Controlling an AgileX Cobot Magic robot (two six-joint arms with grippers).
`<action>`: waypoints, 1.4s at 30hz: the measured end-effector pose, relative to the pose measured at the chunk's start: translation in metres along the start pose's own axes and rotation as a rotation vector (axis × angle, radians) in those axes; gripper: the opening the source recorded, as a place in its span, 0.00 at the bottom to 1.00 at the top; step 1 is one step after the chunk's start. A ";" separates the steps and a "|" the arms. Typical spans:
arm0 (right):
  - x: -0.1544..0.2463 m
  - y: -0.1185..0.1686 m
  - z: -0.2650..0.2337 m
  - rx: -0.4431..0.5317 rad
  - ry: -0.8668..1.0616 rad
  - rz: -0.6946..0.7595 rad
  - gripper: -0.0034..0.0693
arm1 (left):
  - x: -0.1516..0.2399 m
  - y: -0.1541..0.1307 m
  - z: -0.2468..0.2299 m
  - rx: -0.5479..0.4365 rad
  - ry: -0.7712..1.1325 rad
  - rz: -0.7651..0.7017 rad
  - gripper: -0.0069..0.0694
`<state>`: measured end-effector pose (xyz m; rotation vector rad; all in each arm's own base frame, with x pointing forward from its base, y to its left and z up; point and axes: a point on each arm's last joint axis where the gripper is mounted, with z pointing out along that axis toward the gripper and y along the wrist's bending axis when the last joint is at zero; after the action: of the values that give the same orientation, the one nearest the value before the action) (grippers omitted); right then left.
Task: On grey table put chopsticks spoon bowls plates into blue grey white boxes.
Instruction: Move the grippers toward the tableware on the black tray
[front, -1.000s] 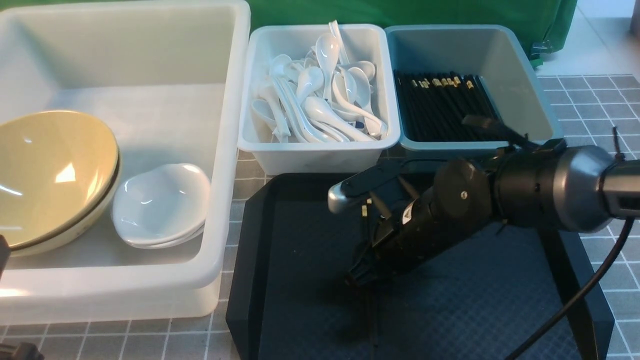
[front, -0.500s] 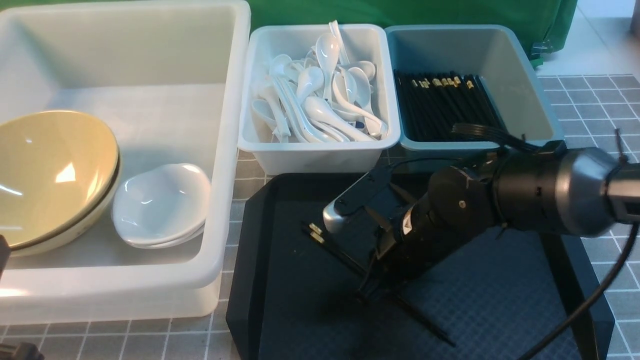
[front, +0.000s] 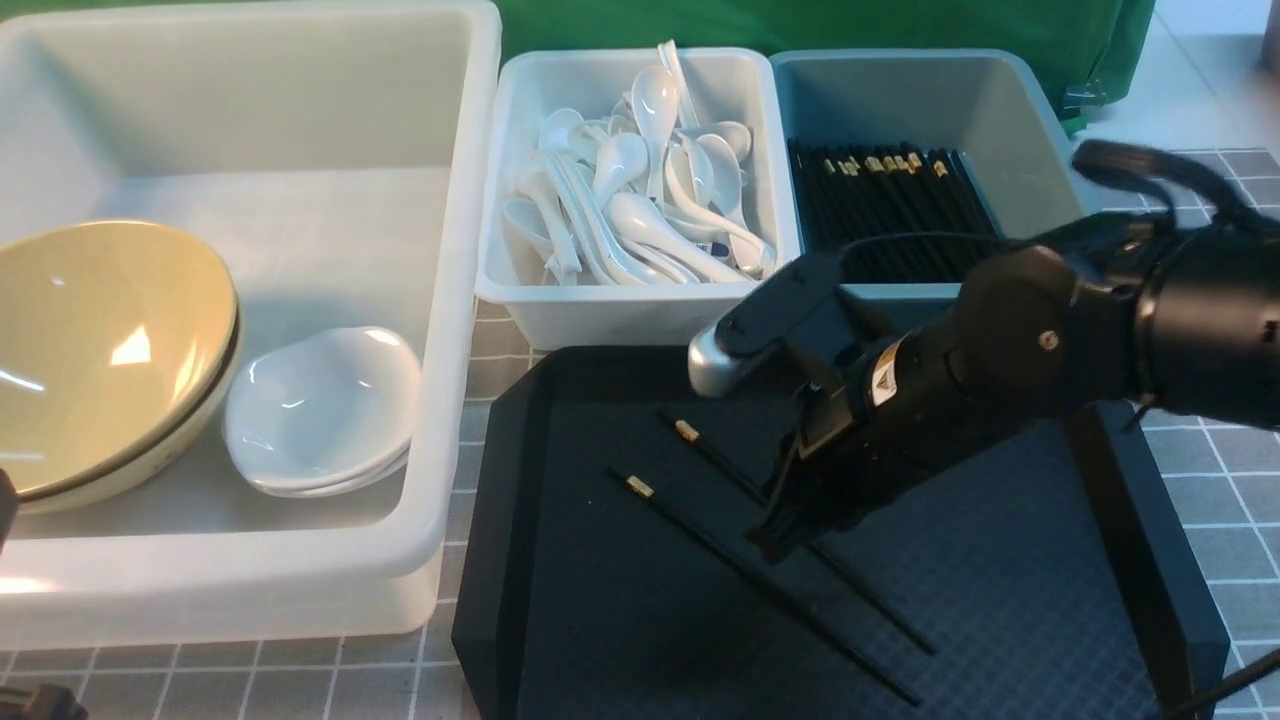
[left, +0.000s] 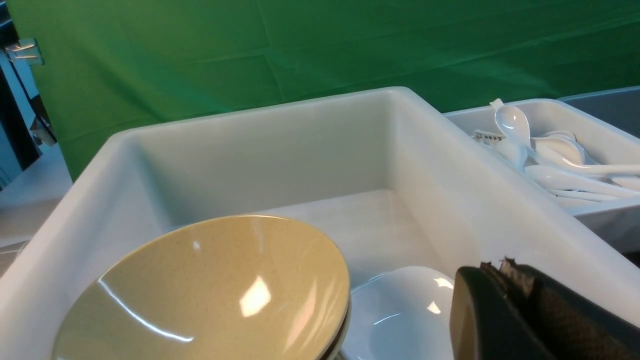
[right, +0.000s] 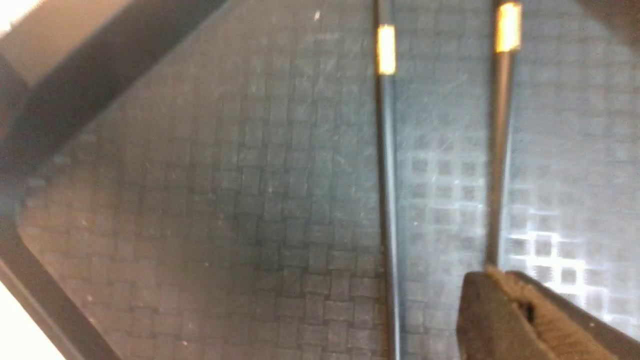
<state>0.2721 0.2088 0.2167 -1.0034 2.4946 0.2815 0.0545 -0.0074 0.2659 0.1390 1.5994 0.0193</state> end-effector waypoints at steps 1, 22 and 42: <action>0.001 0.003 0.008 -0.006 0.015 -0.031 0.18 | 0.000 0.000 0.000 0.000 0.000 0.000 0.08; -0.013 0.006 0.068 0.098 0.115 -0.074 0.89 | 0.000 0.000 0.000 0.000 0.000 0.000 0.08; -0.019 0.016 0.018 0.021 0.063 0.014 0.22 | 0.000 0.000 0.000 0.000 0.000 0.000 0.08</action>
<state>0.2784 0.2379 0.2099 -1.0013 2.5566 0.2309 0.0545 -0.0074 0.2659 0.1390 1.5994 0.0193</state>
